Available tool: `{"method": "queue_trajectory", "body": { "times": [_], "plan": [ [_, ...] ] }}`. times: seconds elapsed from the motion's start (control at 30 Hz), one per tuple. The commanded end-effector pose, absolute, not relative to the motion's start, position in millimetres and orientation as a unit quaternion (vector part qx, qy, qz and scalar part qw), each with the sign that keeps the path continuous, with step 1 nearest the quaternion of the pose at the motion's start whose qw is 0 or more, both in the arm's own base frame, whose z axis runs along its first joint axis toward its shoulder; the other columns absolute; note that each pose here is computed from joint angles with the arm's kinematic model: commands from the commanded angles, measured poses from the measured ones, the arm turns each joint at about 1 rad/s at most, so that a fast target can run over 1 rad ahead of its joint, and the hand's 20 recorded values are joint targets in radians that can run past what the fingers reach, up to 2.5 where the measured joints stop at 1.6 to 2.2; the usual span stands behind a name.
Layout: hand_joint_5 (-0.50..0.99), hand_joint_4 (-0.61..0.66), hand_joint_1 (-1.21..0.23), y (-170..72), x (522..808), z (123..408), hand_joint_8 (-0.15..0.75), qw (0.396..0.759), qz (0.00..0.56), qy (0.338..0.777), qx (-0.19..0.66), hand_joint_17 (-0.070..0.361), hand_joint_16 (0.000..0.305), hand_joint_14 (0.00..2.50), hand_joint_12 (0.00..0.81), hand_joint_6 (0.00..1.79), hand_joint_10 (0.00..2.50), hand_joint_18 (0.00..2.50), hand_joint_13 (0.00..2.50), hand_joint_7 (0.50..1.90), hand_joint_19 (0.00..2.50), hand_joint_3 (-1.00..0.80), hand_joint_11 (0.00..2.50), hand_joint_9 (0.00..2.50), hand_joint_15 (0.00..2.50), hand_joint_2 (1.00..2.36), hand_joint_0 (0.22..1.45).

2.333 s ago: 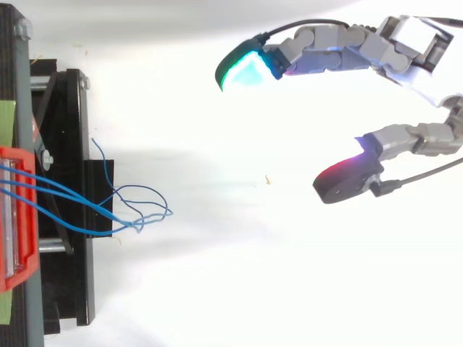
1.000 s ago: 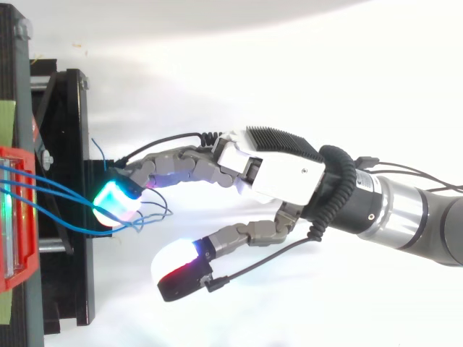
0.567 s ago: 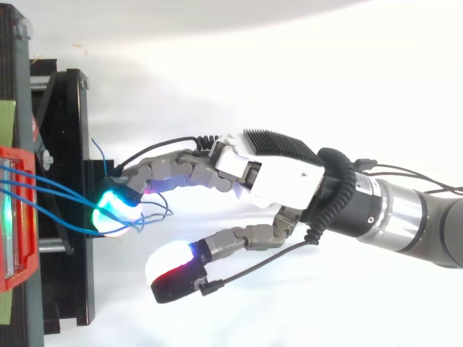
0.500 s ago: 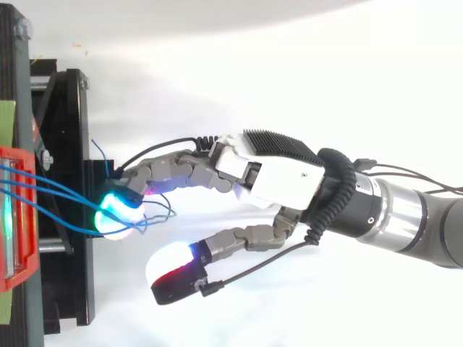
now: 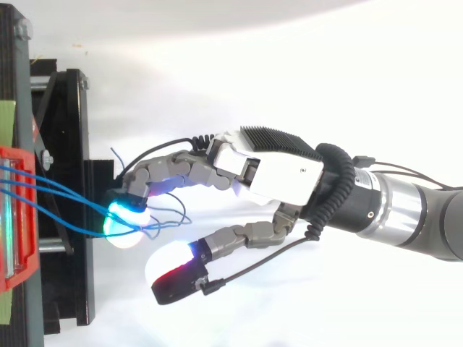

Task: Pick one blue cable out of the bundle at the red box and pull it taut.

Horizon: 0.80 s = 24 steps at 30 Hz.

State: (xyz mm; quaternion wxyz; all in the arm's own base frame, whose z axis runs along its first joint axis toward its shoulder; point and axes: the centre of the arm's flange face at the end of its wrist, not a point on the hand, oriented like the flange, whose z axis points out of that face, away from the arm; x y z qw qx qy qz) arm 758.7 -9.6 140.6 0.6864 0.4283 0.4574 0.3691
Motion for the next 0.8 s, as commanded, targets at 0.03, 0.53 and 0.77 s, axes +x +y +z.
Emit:
{"method": "queue_trajectory", "body": {
  "times": [0.03,0.53,0.77],
  "plan": [
    [-0.09,0.16,-0.63,-11.2,758.9,141.1,0.366,0.686,0.371,0.456,0.429,0.118,0.052,0.0,0.38,0.6,0.0,0.51,0.58,1.02,0.33,-0.45,0.18,0.7,0.18,1.01,0.55],
    [-0.07,0.14,-0.49,-18.5,762.5,146.1,0.369,0.682,0.382,0.449,0.433,0.116,0.052,0.01,0.381,0.55,0.0,0.54,0.62,1.14,0.35,-0.44,0.18,0.76,0.2,1.01,0.56],
    [-0.09,0.13,-0.6,-20.5,762.4,146.0,0.367,0.682,0.382,0.449,0.434,0.115,0.051,0.01,0.377,0.58,0.0,0.57,0.63,1.09,0.36,-0.39,0.2,0.76,0.2,1.01,0.59]
  ]
}}
